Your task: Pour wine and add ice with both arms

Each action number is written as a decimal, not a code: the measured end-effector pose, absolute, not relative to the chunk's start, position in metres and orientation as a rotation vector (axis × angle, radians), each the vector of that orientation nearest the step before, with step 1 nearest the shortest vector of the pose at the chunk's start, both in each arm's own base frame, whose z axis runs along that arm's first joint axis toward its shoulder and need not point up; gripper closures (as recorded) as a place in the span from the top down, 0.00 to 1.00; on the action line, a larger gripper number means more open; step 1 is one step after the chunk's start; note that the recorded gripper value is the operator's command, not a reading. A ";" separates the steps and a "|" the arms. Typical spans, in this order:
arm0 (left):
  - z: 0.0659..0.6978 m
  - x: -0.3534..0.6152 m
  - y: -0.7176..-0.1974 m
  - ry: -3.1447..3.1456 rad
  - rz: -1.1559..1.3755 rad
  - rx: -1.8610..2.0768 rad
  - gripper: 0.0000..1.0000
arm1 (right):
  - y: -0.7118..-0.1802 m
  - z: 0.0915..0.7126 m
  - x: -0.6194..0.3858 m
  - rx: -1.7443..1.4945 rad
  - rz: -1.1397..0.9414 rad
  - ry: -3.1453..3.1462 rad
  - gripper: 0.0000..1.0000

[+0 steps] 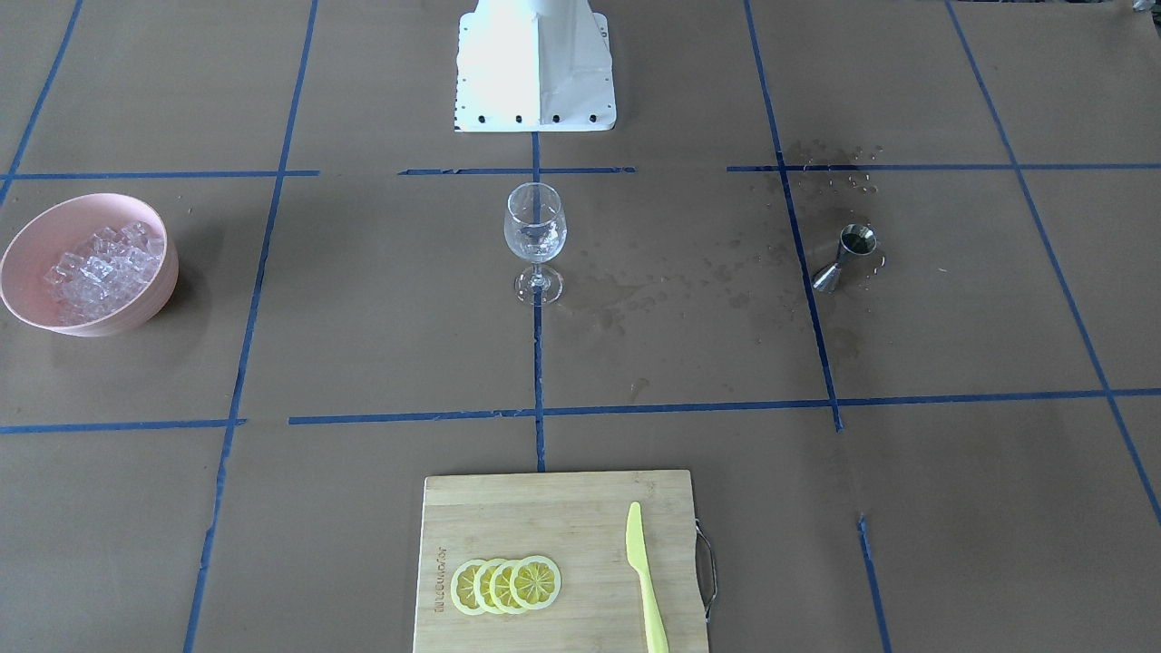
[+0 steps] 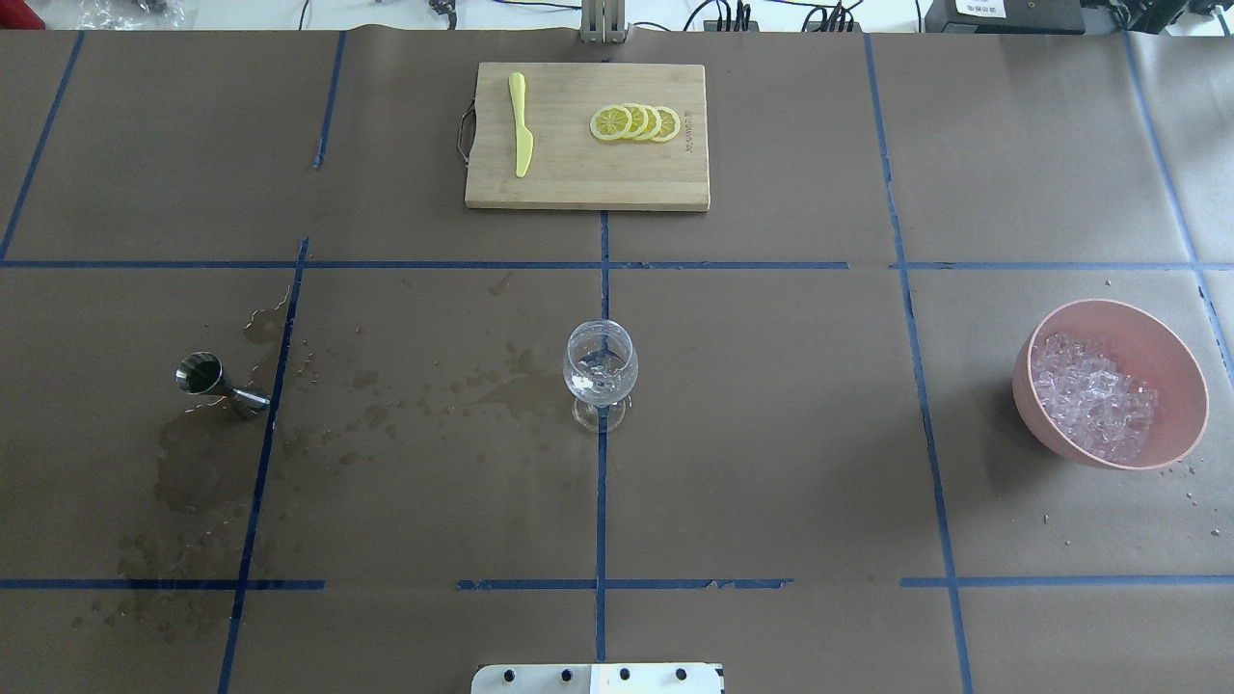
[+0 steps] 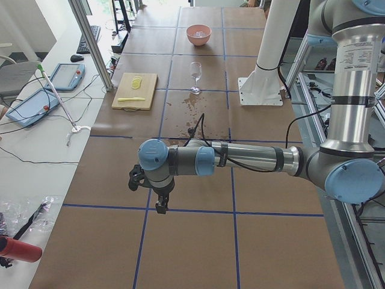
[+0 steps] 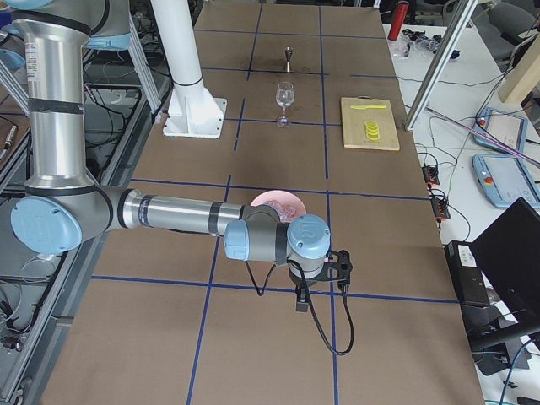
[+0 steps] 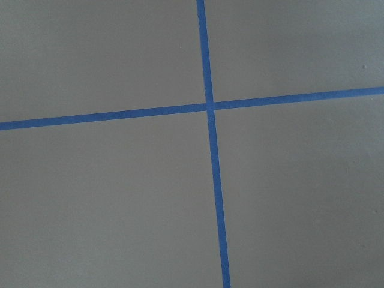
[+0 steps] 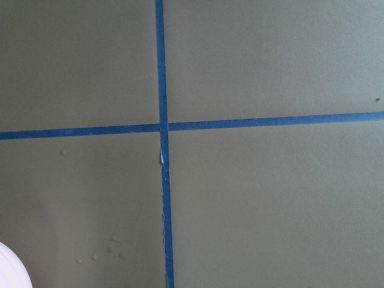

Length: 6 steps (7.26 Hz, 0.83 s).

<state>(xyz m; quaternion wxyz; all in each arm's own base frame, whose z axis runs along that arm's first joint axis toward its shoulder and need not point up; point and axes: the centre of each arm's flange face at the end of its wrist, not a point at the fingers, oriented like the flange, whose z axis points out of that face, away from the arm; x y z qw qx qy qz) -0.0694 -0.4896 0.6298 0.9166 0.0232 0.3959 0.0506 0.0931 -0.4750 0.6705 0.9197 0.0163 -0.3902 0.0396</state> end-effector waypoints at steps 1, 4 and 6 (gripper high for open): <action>0.617 -0.069 -0.493 0.812 0.113 0.078 1.00 | -0.477 0.669 0.093 0.035 0.083 -0.802 1.00; 0.469 -0.067 -0.533 0.801 0.112 0.320 1.00 | -0.484 0.659 0.083 0.050 0.065 -0.803 1.00; 0.368 -0.029 -0.526 0.822 0.123 0.442 1.00 | -0.490 0.650 0.069 0.095 0.014 -0.812 1.00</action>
